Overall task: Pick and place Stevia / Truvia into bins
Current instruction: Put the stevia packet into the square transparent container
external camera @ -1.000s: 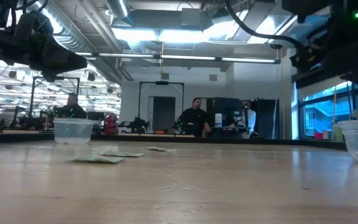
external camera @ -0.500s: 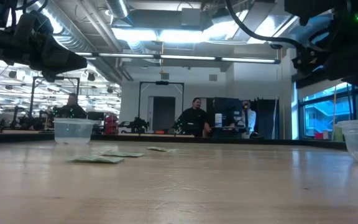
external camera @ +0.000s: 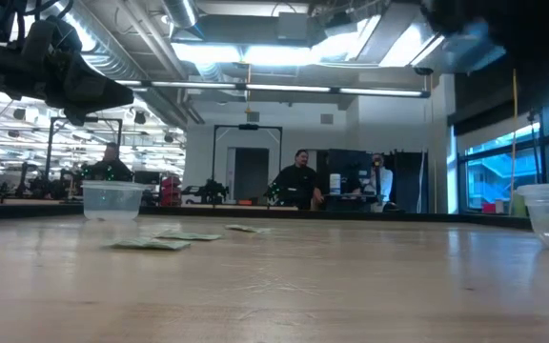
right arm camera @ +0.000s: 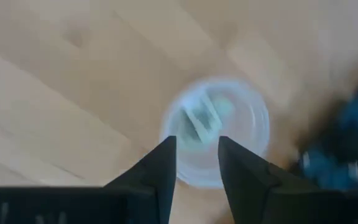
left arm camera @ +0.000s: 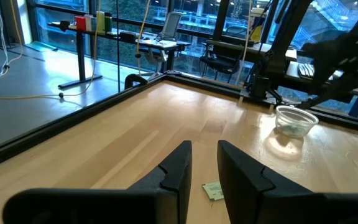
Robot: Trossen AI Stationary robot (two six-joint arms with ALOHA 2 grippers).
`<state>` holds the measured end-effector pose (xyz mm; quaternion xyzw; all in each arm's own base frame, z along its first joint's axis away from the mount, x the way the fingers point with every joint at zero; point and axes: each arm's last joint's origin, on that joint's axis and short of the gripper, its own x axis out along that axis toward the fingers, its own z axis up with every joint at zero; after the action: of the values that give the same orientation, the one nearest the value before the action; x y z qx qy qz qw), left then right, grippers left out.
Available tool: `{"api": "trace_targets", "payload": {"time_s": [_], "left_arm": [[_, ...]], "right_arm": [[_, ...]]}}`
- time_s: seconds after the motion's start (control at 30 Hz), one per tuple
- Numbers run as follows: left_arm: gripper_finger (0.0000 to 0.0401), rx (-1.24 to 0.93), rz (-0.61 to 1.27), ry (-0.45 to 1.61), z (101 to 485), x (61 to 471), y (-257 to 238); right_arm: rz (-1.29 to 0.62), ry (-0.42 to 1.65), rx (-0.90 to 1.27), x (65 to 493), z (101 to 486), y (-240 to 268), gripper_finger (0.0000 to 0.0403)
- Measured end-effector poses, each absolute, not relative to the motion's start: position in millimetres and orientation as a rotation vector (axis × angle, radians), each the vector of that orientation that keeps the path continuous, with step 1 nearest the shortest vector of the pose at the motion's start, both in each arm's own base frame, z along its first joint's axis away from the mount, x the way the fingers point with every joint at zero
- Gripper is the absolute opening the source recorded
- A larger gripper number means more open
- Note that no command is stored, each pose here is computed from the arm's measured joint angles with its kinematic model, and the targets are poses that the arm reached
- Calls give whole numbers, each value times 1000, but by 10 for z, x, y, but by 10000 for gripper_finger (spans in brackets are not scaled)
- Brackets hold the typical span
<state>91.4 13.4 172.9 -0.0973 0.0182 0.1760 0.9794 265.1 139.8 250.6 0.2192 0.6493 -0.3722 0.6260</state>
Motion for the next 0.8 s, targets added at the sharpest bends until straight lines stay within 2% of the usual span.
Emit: {"api": "trace_targets", "payload": {"time_s": [0.1,0.23,0.4,0.63,0.8], "left_arm": [[72,-196,355,36,1729,914,134],[72,-196,355,36,1729,914,134],[72,-196,354,36,1730,914,134],[72,-196,352,36,1730,914,133],[72,-196,353,33,1733,914,134]], "right_arm": [[-729,1357,485,2727,2703,1459,123],[-448,1180,502,2760,2935,1465,123],[-316,935,487,2475,3131,1244,123],[-114,479,378,2023,3058,947,123],[-13,346,176,1757,2827,750,123]]}}
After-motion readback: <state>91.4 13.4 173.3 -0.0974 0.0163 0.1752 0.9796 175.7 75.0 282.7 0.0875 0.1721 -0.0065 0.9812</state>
